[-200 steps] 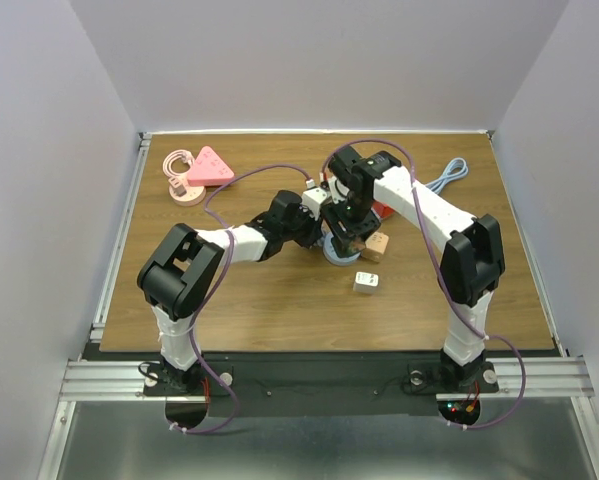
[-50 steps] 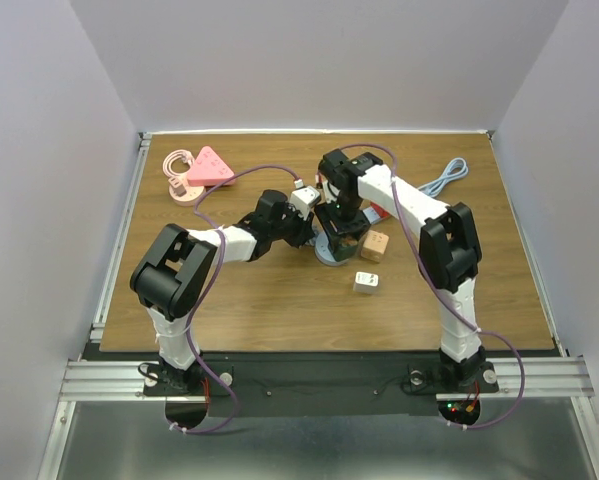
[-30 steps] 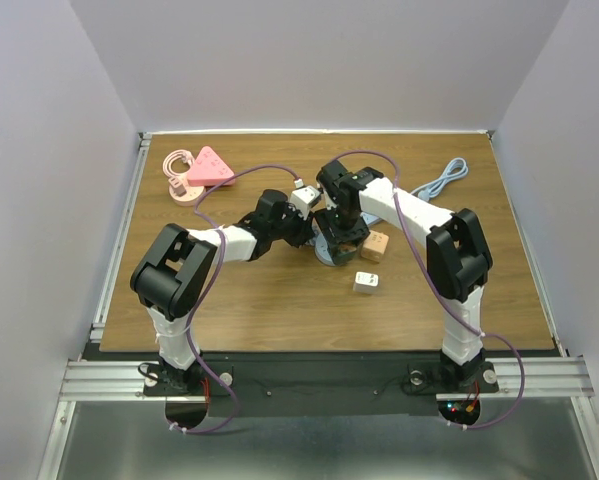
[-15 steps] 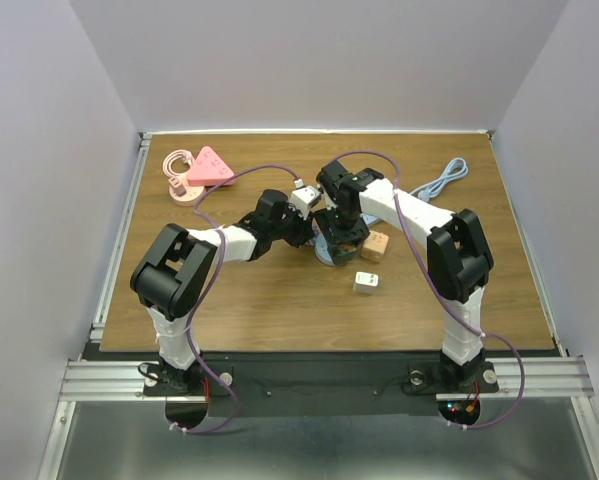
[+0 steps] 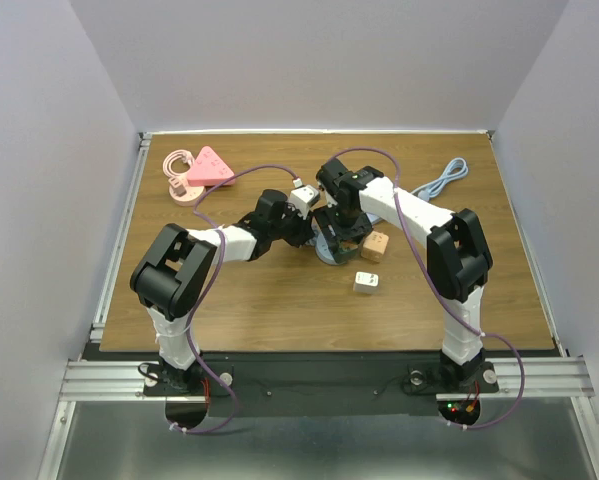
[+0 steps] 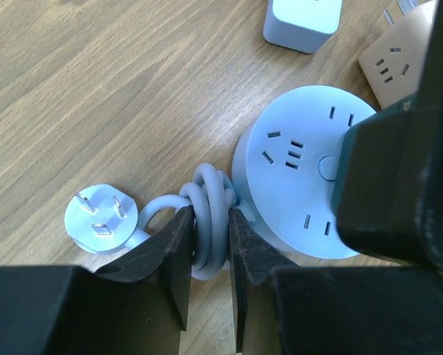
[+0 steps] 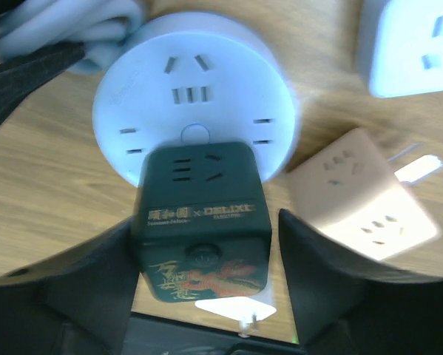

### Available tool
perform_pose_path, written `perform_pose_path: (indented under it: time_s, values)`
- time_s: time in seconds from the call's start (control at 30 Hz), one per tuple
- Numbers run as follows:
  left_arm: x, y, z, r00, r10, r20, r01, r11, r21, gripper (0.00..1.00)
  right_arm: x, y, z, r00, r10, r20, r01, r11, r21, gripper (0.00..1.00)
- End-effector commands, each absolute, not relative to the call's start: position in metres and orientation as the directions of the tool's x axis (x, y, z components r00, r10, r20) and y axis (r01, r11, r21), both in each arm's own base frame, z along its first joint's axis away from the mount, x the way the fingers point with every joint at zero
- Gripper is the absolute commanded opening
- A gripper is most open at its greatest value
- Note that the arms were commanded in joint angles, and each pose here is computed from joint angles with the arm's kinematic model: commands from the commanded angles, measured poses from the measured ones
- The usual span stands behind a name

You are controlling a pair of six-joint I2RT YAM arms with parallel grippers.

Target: Insert the plug

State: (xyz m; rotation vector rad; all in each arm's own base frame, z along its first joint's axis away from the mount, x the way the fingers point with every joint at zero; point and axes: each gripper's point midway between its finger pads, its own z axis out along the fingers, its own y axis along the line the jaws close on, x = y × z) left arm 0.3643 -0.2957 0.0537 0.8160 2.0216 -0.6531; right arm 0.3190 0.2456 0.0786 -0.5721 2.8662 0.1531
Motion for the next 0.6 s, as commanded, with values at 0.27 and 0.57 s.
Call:
perform_pose_path:
  time_s: [0.27,0.57]
  values:
    - [0.320,-0.302,0.015,-0.529,0.397,-0.750,0.769,0.598,-0.226,0.00,0.353,0.289,0.183,-0.741,-0.348,-0.575,-0.493,0.863,0.113,0.91]
    - [0.325,-0.297,0.016,-0.541,0.378,-0.751,0.761,0.601,-0.245,0.00,0.337,0.243,0.191,-0.738,-0.332,-0.588,-0.443,0.895,0.051,0.91]
